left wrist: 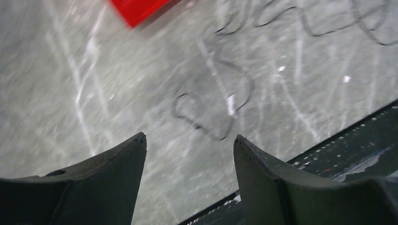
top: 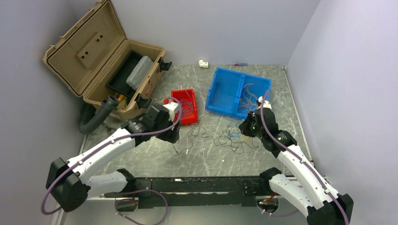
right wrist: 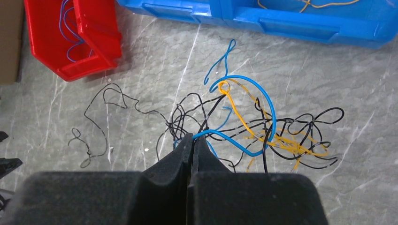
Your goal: Untangle the cables
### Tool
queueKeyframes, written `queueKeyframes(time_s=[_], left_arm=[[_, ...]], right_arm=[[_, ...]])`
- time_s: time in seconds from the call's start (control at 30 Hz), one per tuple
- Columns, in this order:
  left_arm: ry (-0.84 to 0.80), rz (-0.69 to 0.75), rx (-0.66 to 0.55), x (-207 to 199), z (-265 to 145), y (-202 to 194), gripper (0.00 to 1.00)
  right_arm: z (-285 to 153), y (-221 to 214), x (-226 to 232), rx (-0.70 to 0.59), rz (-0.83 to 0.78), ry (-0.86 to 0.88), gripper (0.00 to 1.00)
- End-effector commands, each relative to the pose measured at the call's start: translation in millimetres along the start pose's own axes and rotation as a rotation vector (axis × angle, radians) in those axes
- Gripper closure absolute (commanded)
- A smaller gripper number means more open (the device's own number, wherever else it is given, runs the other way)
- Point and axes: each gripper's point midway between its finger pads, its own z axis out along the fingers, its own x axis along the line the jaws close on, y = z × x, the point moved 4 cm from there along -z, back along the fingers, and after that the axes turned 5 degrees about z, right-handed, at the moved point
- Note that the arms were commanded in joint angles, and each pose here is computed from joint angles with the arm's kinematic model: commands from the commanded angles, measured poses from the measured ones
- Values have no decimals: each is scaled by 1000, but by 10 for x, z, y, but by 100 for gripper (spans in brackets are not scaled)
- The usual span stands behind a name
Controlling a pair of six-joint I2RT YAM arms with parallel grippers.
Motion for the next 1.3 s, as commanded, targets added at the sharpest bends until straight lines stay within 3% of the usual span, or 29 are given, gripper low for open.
queueKeyframes(time_s=[0.0, 0.23, 0.43, 0.67, 1.27], left_arm=[[-202, 175, -194, -572, 23, 495, 28], [-273, 395, -357, -1301, 373, 582, 30], [-312, 476, -394, -1695, 736, 508, 38], [-285, 492, -330, -1829, 1032, 405, 45], [-411, 474, -214, -2288, 1605, 333, 43]], right_arm=[[-92, 142, 126, -31, -12, 42, 100], [-111, 210, 127, -41, 16, 4, 100], [-126, 226, 152, -44, 32, 13, 100], [-171, 246, 164, -60, 43, 26, 100], [-202, 222, 165, -65, 76, 37, 100]])
